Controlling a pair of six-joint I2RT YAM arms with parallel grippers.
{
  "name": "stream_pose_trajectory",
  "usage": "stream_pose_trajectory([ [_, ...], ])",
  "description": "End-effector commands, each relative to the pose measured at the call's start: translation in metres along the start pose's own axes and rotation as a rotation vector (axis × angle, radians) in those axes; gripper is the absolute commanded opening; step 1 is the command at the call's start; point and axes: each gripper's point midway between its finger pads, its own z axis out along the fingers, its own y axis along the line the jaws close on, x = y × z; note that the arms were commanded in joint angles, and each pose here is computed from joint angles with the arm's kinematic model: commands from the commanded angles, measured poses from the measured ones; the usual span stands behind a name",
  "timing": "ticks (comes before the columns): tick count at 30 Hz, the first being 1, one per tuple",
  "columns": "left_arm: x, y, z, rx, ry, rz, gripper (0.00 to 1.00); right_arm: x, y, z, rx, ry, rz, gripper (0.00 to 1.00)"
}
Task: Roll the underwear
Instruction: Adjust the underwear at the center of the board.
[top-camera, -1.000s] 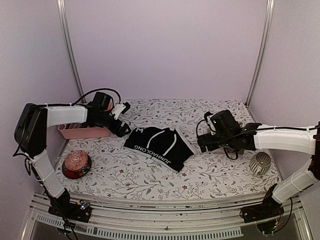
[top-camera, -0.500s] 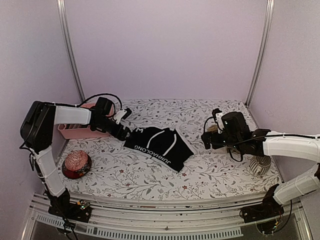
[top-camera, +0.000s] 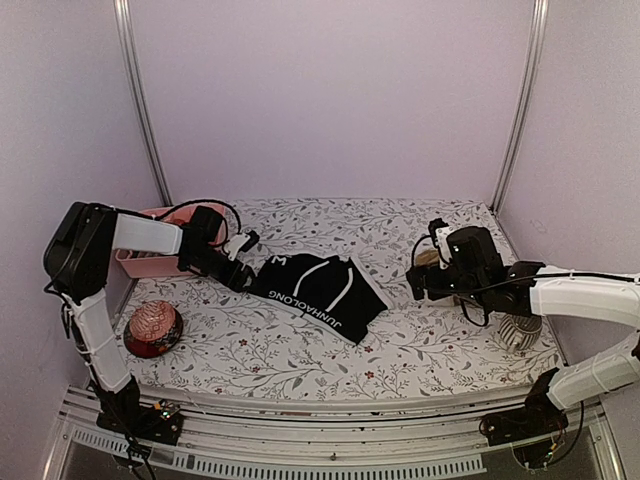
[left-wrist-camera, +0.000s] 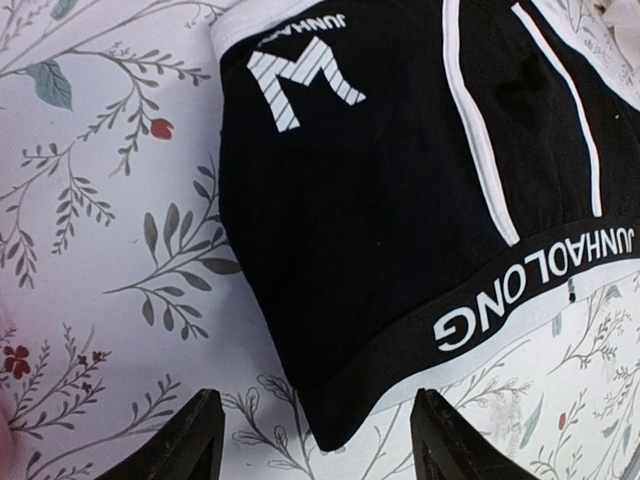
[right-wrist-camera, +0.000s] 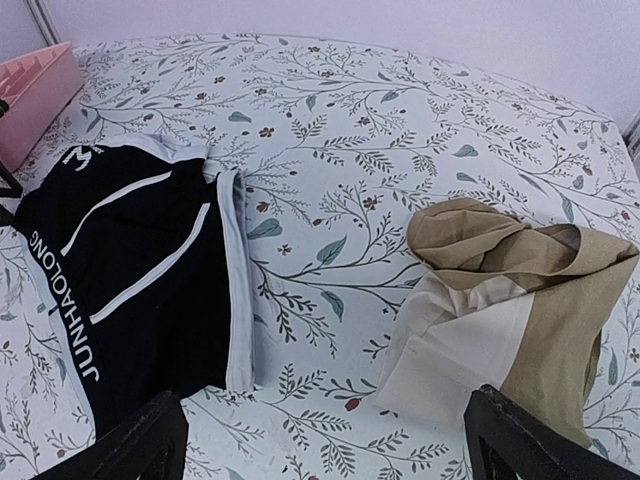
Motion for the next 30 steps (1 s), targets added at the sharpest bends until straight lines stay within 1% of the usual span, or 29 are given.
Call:
stream_pose_trajectory([
  [1,0.018,0.0,0.008,0.028,0.048,-0.024,0.63,-0.009,-0.009,-0.008,0.036,-0.047,0.02,0.99],
  [6,0.025,-0.002,0.017,0.062,0.08,-0.042,0.5,-0.01,-0.01,-0.009,0.039,-0.048,0.021,0.99],
  [8,0.028,-0.003,0.021,0.074,0.092,-0.049,0.42,-0.01,-0.01,-0.009,0.038,-0.048,0.019,0.99],
  [10,0.032,-0.003,0.028,0.083,0.108,-0.054,0.35,-0.009,-0.01,-0.009,0.038,-0.047,0.017,0.99],
  [12,0.03,-0.003,0.029,0.083,0.108,-0.052,0.26,-0.009,-0.01,-0.009,0.039,-0.047,0.016,0.99],
  [16,0.022,-0.004,0.031,0.079,0.112,-0.041,0.02,-0.008,-0.01,-0.008,0.039,-0.043,0.011,0.99],
  [17,0.019,-0.004,0.031,0.07,0.113,-0.034,0.0,-0.008,-0.01,-0.008,0.039,-0.043,0.011,0.99],
  [20,0.001,-0.001,0.03,0.007,0.103,-0.006,0.0,-0.009,-0.009,-0.008,0.039,-0.044,0.01,0.99],
  [24,-0.047,0.014,0.021,-0.169,0.052,0.076,0.0,-0.008,-0.01,-0.008,0.039,-0.044,0.012,0.99],
  [25,-0.067,0.013,0.016,-0.222,0.033,0.119,0.0,-0.008,-0.009,-0.008,0.038,-0.044,0.013,0.99],
  [28,-0.109,-0.001,0.007,-0.296,-0.004,0.253,0.0,-0.007,-0.01,-0.007,0.041,-0.043,0.007,0.99],
  [29,-0.119,-0.011,0.006,-0.309,-0.013,0.307,0.0,-0.007,-0.01,-0.006,0.041,-0.041,0.002,0.99],
  [30,-0.127,-0.032,0.007,-0.302,-0.021,0.386,0.0,-0.007,-0.009,-0.006,0.038,-0.041,-0.003,0.99],
])
